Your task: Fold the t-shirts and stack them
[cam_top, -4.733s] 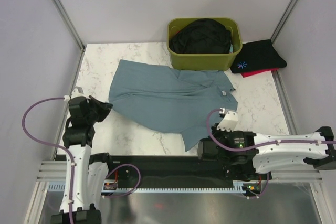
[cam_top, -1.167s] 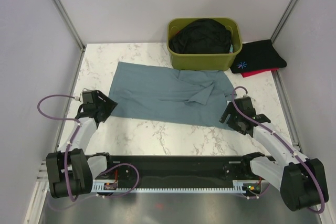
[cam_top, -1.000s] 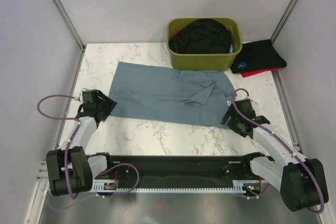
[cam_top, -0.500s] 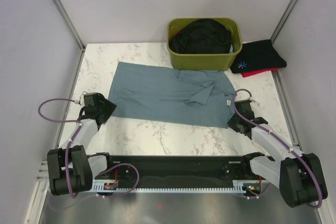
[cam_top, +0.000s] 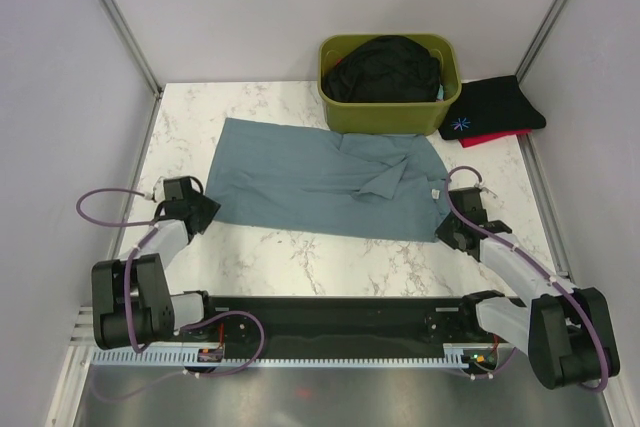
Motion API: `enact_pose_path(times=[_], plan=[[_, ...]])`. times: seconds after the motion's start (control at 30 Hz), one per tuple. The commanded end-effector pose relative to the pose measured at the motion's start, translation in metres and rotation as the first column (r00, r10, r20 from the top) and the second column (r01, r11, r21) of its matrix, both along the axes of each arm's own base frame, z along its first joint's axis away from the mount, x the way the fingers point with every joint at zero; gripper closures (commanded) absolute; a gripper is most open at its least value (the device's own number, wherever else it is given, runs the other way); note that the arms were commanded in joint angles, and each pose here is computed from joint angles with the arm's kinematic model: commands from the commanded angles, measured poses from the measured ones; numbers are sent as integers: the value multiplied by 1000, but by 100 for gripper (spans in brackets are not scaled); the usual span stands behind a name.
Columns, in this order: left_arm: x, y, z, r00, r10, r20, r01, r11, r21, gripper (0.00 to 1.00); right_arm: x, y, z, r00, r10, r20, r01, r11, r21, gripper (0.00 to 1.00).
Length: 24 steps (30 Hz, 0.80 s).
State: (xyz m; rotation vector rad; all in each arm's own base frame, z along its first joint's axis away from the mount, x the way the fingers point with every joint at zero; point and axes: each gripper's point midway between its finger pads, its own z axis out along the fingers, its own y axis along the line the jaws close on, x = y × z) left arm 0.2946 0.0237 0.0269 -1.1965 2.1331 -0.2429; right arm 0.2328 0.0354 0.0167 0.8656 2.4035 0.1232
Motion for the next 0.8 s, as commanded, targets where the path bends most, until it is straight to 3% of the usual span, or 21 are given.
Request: enact_pose_path(times=[0.0,0.07,0.17,0.33,0.57,0.77], plan=[[0,15,-10,999,47,-26,-45,997,58,58,14,-4,18,999,4,49,-3,1000,-9,99],[2,17,-9,999,45,-21,-44,996,73,85,15,-9,19,999,-2,42,3,1000,-12,100],[6,13,-1,1000,12,10,-12,998,66,98,16,-16,24,999,-11,47,11,1000,-12,100],[-7,8,41,996,20,87,-25,998,50,98,17,-44,54,991,-101,85,107,992,-69,100],[-36,-6,92,987,-14,163,11,1000,22,98,14,-47,99,976,-125,176,135,990,-44,100],[-70,-22,101,986,-45,162,49,999,-23,98,-8,-61,108,963,-213,163,223,974,-49,100]])
